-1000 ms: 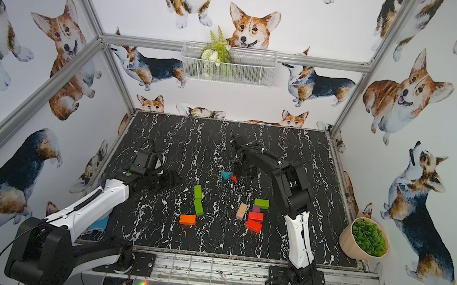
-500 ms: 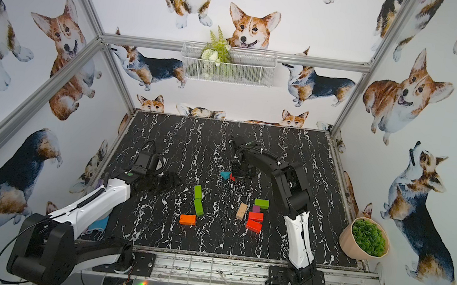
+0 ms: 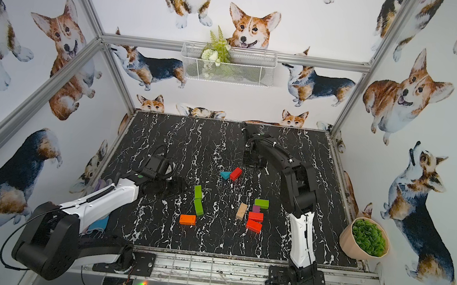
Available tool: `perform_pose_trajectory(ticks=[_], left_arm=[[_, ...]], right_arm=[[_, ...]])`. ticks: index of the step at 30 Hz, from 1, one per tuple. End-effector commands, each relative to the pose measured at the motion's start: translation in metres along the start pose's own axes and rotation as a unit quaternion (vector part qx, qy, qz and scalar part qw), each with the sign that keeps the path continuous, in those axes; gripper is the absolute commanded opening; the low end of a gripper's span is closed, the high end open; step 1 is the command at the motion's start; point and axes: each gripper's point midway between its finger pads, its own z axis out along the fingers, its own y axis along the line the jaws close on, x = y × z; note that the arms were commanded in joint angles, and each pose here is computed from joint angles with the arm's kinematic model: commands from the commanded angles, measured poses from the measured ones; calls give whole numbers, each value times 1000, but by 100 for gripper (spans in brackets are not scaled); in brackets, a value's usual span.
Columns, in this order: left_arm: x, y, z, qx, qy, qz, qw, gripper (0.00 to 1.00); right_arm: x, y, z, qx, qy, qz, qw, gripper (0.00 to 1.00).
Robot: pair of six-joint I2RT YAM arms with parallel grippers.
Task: Assemble a heart with building blocks
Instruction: Assemble the building block at the center of the board.
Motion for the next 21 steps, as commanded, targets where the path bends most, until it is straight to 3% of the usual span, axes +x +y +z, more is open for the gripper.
perform_pose_trajectory(ticks=[1, 9, 17, 21], left_arm=[[1, -7, 12, -2, -12, -13, 1000, 67], [-9, -19, 37, -2, -10, -27, 1000, 66], [-18, -34, 62, -9, 5, -22, 1000, 67], [-16, -34, 59, -58, 6, -13, 998, 67]], right_arm=[[-7, -1, 10, 7, 16, -12, 1000, 36], [-8, 7, 11, -4, 17, -1, 1000, 36], [28, -5, -26, -17, -4, 5, 1000, 36], [48, -12, -35, -12, -4, 1, 1000, 37]])
